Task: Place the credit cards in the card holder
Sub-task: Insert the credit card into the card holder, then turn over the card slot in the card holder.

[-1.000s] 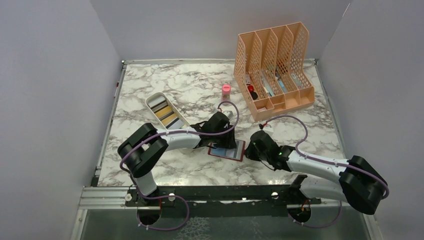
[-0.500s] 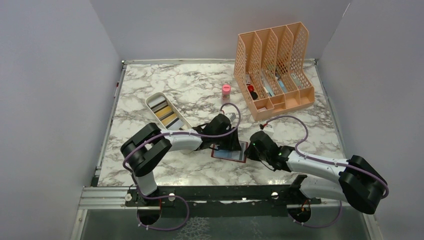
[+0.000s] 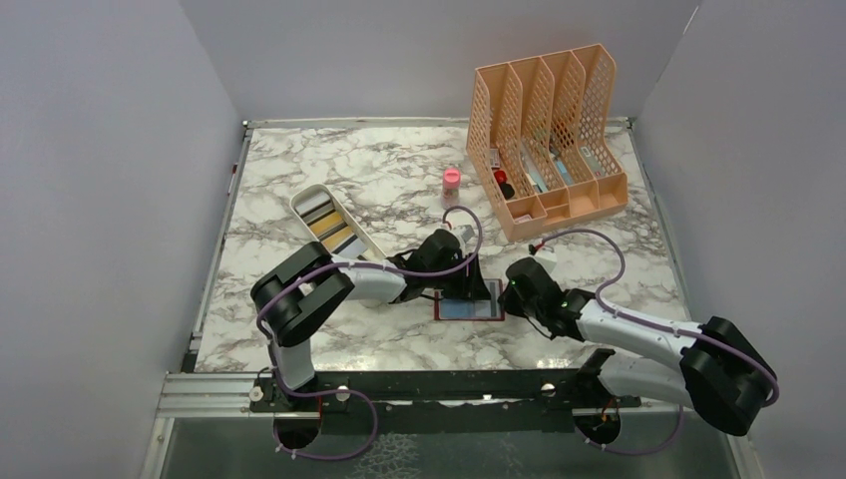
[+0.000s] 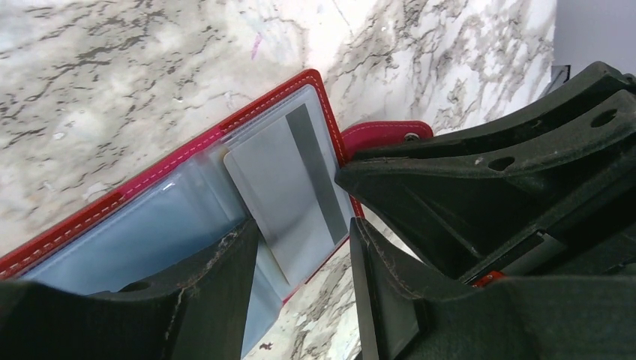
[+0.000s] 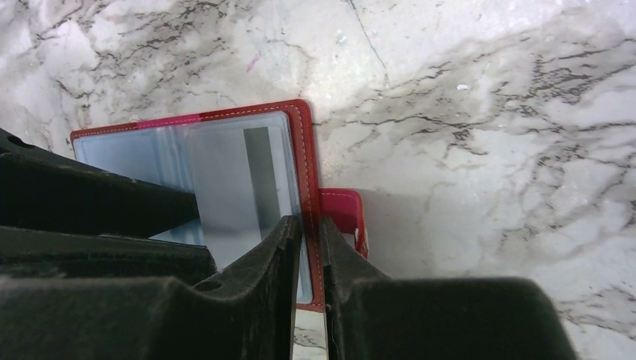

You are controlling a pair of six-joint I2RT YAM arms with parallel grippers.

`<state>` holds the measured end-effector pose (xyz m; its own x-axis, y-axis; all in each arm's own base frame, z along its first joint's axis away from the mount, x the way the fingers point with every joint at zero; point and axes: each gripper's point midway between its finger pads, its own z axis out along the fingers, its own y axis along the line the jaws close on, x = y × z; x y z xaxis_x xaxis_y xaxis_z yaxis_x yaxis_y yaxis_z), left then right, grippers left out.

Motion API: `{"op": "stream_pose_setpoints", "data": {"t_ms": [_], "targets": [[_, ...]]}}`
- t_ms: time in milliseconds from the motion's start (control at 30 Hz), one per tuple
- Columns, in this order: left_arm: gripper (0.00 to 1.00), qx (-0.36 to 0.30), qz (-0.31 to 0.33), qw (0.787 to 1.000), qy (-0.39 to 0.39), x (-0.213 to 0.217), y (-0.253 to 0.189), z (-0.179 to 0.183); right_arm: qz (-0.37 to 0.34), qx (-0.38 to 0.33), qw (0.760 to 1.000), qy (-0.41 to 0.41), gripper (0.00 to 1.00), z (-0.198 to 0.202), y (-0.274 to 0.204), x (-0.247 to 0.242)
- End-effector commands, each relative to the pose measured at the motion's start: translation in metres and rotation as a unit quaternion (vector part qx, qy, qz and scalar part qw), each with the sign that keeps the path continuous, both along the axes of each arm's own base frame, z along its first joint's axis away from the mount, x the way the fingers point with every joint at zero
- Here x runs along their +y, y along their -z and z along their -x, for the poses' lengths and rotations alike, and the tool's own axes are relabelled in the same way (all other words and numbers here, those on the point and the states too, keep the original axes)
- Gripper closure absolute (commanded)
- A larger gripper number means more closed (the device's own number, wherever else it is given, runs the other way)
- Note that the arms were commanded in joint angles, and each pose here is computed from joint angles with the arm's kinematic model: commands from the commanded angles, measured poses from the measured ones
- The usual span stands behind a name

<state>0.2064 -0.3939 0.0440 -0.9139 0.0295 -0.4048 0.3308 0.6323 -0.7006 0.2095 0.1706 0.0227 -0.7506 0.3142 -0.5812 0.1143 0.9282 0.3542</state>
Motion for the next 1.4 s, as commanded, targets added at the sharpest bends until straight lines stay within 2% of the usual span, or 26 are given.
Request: {"op": "stream_pose_setpoints", "data": {"t_ms": [0,200,367,467,633,767,800,833,867,1133,1367], "targets": [[0.49,0.007,0.049,0.998,0.032,-0.019,-0.017,0.011,0.026,0.006,1.000,0.009,0.79,0.006,0.001,-0.015],[0.49,-0.016,0.046,0.999,0.005,-0.001,-0.031,-0.003,-0.001,0.005,1.000,-0.009,0.77,0.009,-0.017,-0.005],[0.49,-0.082,-0.005,0.996,-0.031,0.027,-0.055,-0.022,-0.036,-0.003,0.998,-0.050,0.75,0.008,-0.032,0.015],[0.48,-0.129,-0.034,0.989,-0.068,0.052,-0.078,-0.035,-0.041,-0.002,0.998,-0.057,0.74,0.006,-0.036,0.022],[0.43,-0.207,-0.091,0.964,-0.142,0.109,-0.124,-0.048,-0.040,0.009,0.997,-0.069,0.70,0.003,-0.035,0.039],[0.30,-0.258,-0.113,0.943,-0.178,0.149,-0.156,-0.044,-0.029,0.017,0.996,-0.084,0.66,0.000,-0.033,0.062],[0.20,-0.271,-0.111,0.939,-0.183,0.157,-0.165,-0.042,-0.020,0.021,0.996,-0.085,0.65,-0.001,-0.033,0.067],[0.05,-0.282,-0.109,0.934,-0.189,0.165,-0.171,-0.040,-0.009,0.024,0.996,-0.086,0.64,-0.001,-0.031,0.072],[0.02,-0.294,-0.108,0.930,-0.193,0.171,-0.177,-0.037,0.002,0.024,0.996,-0.088,0.63,-0.002,-0.030,0.077],[0.01,-0.358,-0.136,0.892,-0.241,0.230,-0.186,-0.025,0.072,0.029,0.992,-0.097,0.57,-0.005,-0.021,0.097],[0.01,-0.374,-0.086,0.883,-0.270,0.240,-0.199,-0.017,0.109,0.051,0.988,-0.092,0.56,-0.005,-0.001,0.099]]}}
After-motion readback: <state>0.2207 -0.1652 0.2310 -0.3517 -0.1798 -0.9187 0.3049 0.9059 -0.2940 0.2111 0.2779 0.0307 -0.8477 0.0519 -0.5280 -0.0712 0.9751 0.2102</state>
